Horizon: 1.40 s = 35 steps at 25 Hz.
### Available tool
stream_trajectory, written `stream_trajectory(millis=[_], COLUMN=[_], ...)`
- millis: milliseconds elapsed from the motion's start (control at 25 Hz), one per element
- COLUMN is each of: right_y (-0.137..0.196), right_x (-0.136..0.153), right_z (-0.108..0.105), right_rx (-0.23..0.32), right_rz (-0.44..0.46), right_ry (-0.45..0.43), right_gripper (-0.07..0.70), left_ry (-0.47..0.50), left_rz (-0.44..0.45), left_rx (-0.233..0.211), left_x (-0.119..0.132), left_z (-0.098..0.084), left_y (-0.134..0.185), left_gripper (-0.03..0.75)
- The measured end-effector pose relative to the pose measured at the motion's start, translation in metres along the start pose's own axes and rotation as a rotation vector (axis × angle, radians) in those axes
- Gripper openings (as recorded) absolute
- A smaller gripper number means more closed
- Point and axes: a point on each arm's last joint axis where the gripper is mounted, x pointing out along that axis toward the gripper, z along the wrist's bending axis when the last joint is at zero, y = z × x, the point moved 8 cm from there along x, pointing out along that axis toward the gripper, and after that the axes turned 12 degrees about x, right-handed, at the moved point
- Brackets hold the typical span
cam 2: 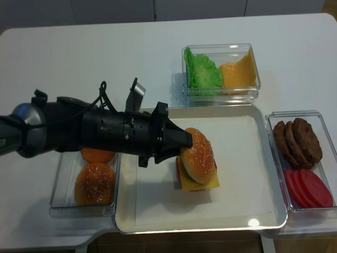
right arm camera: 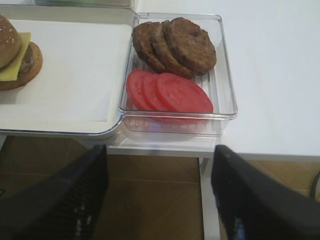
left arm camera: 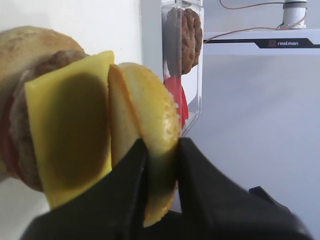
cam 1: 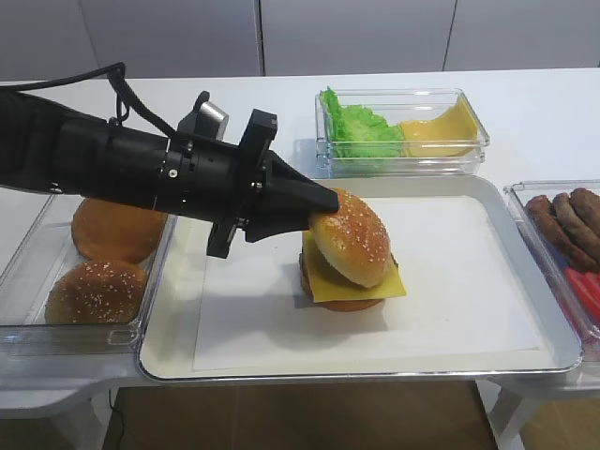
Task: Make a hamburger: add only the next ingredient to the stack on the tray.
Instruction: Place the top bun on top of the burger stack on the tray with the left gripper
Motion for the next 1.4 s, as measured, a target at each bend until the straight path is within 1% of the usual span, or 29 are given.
stream_trajectory(millis=[280,520,840,960,1240,1400], right_y=[0.0,0.0,0.0,0.0,0.0,0.0], right_x=[0.0,0.0,0.0,0.0,0.0,0.0], right_z=[0.0,0.0,0.0,0.0,0.0,0.0], right_rx=[0.0,0.0,0.0,0.0,0.0,0.0], right_rz=[0.0,0.0,0.0,0.0,0.0,0.0], right_ry=[0.0,0.0,0.0,0.0,0.0,0.0], right_gripper=[0.492,0.492,0.492,0.492,0.492,0.492], left_ry=[-0.008,-0.017,-0.021,-0.021,-0.023,-0.024], left_rz=[-0.001,0.011,0.011,0.011,0.006,0.003], left_rx=[0.002,0.015,0.018,0.02,0.048,0.062], left_x=[0.0,-0.0001,-0.0001,-0.0001,-0.0016,-0.0026], left_z=[0.0013,0.0029,0.0037,0.0037,0.0045,0.0052], left_y=[-0.0001,0.0019,0.0018,0.0018,0.0003,-0.0006], left_gripper=[0.127,0.137,0.276,0.311,0.397,0.43])
